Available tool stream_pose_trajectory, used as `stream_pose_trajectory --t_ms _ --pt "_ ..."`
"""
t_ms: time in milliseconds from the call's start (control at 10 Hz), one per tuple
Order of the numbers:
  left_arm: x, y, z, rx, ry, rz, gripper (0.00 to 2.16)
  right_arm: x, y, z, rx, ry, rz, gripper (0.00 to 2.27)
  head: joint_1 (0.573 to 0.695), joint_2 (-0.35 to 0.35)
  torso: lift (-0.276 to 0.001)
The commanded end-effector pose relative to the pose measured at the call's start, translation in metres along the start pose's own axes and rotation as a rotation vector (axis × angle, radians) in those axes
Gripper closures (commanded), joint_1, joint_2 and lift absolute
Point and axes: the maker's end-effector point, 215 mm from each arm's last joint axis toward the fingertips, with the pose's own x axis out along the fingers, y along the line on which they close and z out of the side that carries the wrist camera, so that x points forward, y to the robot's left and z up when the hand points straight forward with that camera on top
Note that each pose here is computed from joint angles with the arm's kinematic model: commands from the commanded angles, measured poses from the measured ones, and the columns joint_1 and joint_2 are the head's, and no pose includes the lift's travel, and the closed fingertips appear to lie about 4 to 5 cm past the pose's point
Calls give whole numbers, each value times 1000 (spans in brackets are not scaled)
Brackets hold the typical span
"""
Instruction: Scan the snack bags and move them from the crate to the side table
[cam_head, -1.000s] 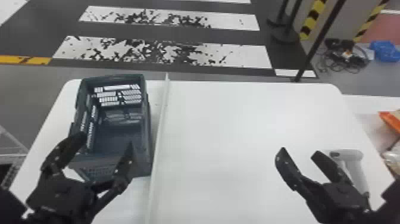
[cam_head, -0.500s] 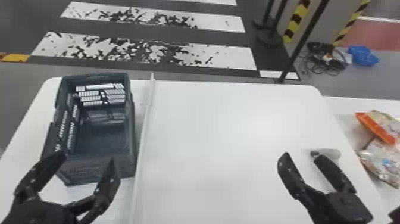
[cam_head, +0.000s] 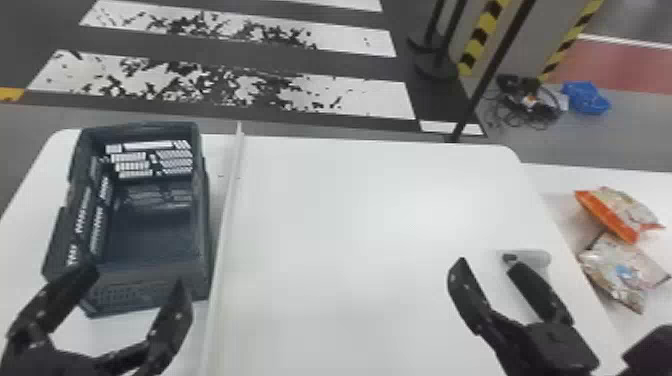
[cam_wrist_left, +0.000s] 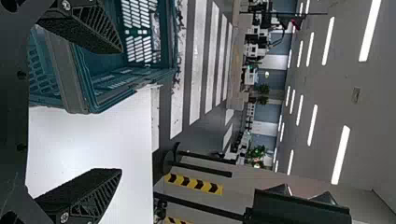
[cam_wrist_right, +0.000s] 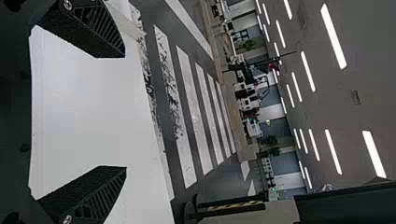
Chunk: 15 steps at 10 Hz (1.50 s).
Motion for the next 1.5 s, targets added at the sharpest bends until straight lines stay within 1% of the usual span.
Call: stream_pose_trajectory --t_ms 0,600,1400 --pt "2 0 1 9 -3 -1 87 -1 -1 -7 -2 16 -2 66 695 -166 -87" --pt "3 6 5 24 -12 9 87 1 4 -12 -9 27 10 66 695 -147 -87" --pt "4 6 5 20 -13 10 87 1 2 -11 -10 26 7 66 695 -144 -87"
